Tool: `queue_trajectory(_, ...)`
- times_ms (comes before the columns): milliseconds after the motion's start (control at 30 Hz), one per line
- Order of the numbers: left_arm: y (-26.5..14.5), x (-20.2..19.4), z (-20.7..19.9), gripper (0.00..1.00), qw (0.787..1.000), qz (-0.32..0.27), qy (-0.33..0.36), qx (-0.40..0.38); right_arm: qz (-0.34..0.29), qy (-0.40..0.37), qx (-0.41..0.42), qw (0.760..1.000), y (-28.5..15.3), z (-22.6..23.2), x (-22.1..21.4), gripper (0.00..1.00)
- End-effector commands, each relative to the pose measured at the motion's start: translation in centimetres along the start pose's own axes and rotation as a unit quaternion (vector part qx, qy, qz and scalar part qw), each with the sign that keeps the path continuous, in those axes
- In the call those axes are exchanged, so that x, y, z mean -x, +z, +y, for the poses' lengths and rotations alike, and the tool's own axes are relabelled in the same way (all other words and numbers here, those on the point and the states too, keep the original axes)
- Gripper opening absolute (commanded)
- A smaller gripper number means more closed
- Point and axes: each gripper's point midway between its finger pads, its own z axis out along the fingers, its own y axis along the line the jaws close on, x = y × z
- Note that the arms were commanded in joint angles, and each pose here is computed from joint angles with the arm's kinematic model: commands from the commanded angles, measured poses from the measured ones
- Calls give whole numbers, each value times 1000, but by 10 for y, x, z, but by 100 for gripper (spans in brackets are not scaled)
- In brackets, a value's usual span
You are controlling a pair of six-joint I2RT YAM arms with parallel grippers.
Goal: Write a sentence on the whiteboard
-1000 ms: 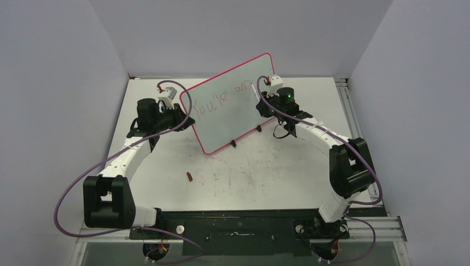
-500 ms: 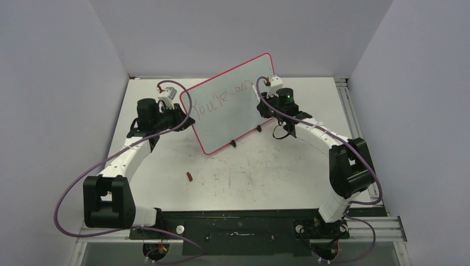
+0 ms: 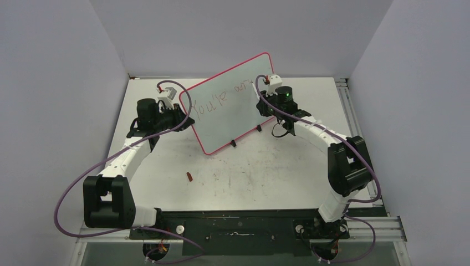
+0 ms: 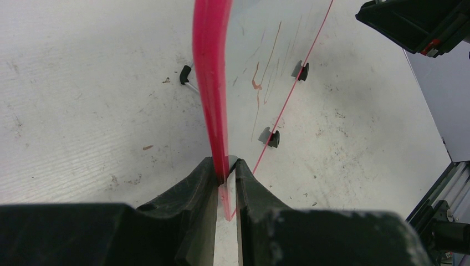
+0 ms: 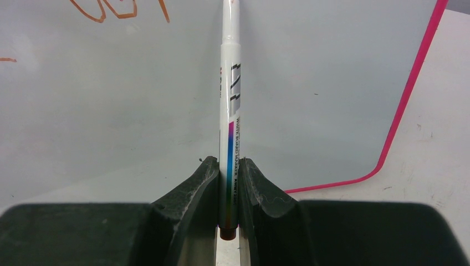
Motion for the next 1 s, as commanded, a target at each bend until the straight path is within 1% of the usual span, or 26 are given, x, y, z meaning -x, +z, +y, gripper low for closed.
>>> queue_trajectory(0, -5, 17, -5, 0, 1000, -17, 18, 4, -25, -5, -4, 1000, 5, -1, 24, 5)
queue_trajectory(500, -5, 17, -5, 0, 1000, -16, 17, 4, -27, -8, -1, 1000, 7, 0, 29, 5)
queue_trajectory(967, -5, 17, -6, 0, 1000, -17, 18, 4, -1, 0, -7, 1000, 3, -3, -1, 5)
